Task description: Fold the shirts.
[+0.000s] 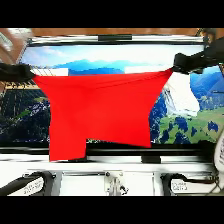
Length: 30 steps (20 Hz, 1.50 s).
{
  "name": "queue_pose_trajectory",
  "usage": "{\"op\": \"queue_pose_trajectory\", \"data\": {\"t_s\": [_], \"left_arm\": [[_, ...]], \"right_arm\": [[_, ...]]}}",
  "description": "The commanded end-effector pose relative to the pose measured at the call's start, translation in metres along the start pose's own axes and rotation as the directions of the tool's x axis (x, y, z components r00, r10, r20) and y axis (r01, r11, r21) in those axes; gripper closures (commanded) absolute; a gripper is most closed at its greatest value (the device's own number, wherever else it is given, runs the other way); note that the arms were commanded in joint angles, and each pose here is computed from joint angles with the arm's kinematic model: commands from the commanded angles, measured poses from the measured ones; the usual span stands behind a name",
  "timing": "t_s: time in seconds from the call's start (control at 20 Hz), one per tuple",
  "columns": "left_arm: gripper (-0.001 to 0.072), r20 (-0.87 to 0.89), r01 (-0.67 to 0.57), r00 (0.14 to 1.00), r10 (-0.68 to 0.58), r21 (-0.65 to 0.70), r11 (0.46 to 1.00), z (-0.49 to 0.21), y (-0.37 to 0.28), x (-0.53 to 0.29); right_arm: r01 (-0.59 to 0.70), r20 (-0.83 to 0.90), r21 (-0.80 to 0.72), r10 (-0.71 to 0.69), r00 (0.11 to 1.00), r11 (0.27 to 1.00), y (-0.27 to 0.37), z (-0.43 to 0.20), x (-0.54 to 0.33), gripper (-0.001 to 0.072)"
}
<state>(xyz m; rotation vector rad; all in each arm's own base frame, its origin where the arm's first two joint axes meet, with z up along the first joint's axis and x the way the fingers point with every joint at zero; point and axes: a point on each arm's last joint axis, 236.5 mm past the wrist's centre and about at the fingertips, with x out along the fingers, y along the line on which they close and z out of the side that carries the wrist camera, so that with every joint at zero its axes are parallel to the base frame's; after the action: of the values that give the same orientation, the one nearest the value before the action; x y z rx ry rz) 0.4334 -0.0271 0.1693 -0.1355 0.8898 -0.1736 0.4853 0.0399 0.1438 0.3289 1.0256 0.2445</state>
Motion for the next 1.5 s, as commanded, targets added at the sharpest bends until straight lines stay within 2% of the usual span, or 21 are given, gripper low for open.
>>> {"op": "queue_pose_trajectory", "data": {"t_s": [0.0, 0.2, 0.25, 0.3, 0.35, 0.45, 0.5, 0.55, 0.6, 0.65, 0.7, 0.75, 0.8, 0.9, 1.05, 1.2, 1.45], "left_arm": [[0.0675, -0.086, 0.063, 0.994, -0.072, -0.103, 0.993, -0.015, 0.006, 0.087], [0.0672, -0.162, 0.102, 0.978, -0.135, -0.197, 0.975, -0.037, 0.007, 0.146], [0.0602, -0.185, 0.119, 0.969, -0.164, -0.233, 0.965, -0.044, 0.003, 0.155], [0.0335, -0.206, 0.122, 0.962, -0.182, -0.275, 0.954, -0.05, 0.001, 0.16], [-0.0012, -0.227, 0.11, 0.957, -0.182, -0.298, 0.948, -0.055, 0.003, 0.159], [-0.0012, -0.305, 0.08, 0.939, -0.16, -0.257, 0.963, -0.066, 0.019, 0.139], [0.0099, -0.388, 0.023, 0.915, -0.11, -0.223, 0.975, -0.081, 0.04, 0.122], [0.027, -0.49, -0.037, 0.87, -0.055, -0.177, 0.983, -0.106, 0.063, 0.103], [0.0325, -0.585, -0.107, 0.811, -0.002, -0.153, 0.982, -0.133, 0.089, 0.083], [0.0324, -0.631, -0.15, 0.776, 0.01, -0.169, 0.974, -0.153, 0.106, 0.071], [0.0262, -0.643, -0.148, 0.765, -0.031, -0.224, 0.963, -0.171, 0.111, 0.065], [0.0114, -0.638, -0.107, 0.762, -0.112, -0.294, 0.95, -0.189, 0.104, 0.065], [0.0075, -0.624, -0.064, 0.759, -0.185, -0.355, 0.933, -0.204, 0.096, 0.068], [0.0097, -0.605, -0.032, 0.751, -0.263, -0.431, 0.902, -0.23, 0.087, 0.08], [0.0098, -0.59, -0.048, 0.77, -0.243, -0.432, 0.9, -0.249, 0.092, 0.101], [0.0104, -0.538, -0.006, 0.804, -0.252, -0.432, 0.902, -0.24, 0.091, 0.113], [0.0111, -0.563, 0.024, 0.777, -0.283, -0.422, 0.906, -0.249, 0.08, 0.124]], "right_arm": [[-0.057, 0.054, 0.131, 0.05, 0.997, 0.99, -0.021, 0.025, 0.075, 0.0642], [-0.054, 0.013, 0.217, 0.053, 0.999, 0.975, -0.035, 0.017, 0.108, 0.0642], [-0.053, -0.011, 0.234, 0.057, 0.998, 0.971, -0.036, 0.011, 0.113, 0.059], [-0.059, -0.025, 0.242, 0.067, 0.997, 0.969, -0.034, 0.008, 0.114, 0.0395], [-0.066, -0.046, 0.234, 0.079, 0.996, 0.97, -0.031, 0.003, 0.11, 0.0214], [-0.03, -0.131, 0.137, 0.048, 0.99, 0.99, -0.038, -0.017, 0.087, 0.0215], [0.047, -0.227, 0.061, -0.032, 0.973, 0.997, -0.057, -0.04, 0.071, 0.0216], [0.184, -0.362, 0.001, -0.171, 0.916, 0.983, -0.091, -0.073, 0.049, 0.0218], [0.286, -0.476, -0.036, -0.268, 0.838, 0.958, -0.117, -0.102, 0.026, 0.0275], [0.312, -0.528, -0.033, -0.282, 0.801, 0.949, -0.127, -0.121, 0.013, 0.033], [0.294, -0.527, 0.017, -0.241, 0.815, 0.956, -0.126, -0.132, 0.011, 0.0329], [0.255, -0.496, 0.081, -0.183, 0.849, 0.964, -0.12, -0.14, 0.015, 0.0329], [0.206, -0.456, 0.142, -0.12, 0.882, 0.968, -0.111, -0.148, 0.022, 0.0328], [0.169, -0.43, 0.208, -0.065, 0.901, 0.963, -0.103, -0.172, 0.034, 0.0328], [0.16, -0.466, 0.248, -0.027, 0.884, 0.955, -0.098, -0.205, 0.045, 0.0328], [0.153, -0.452, 0.26, -0.02, 0.892, 0.953, -0.098, -0.203, 0.049, 0.0328], [0.14, -0.399, 0.3, -0.009, 0.917, 0.944, -0.095, -0.191, 0.055, 0.0328]]}}
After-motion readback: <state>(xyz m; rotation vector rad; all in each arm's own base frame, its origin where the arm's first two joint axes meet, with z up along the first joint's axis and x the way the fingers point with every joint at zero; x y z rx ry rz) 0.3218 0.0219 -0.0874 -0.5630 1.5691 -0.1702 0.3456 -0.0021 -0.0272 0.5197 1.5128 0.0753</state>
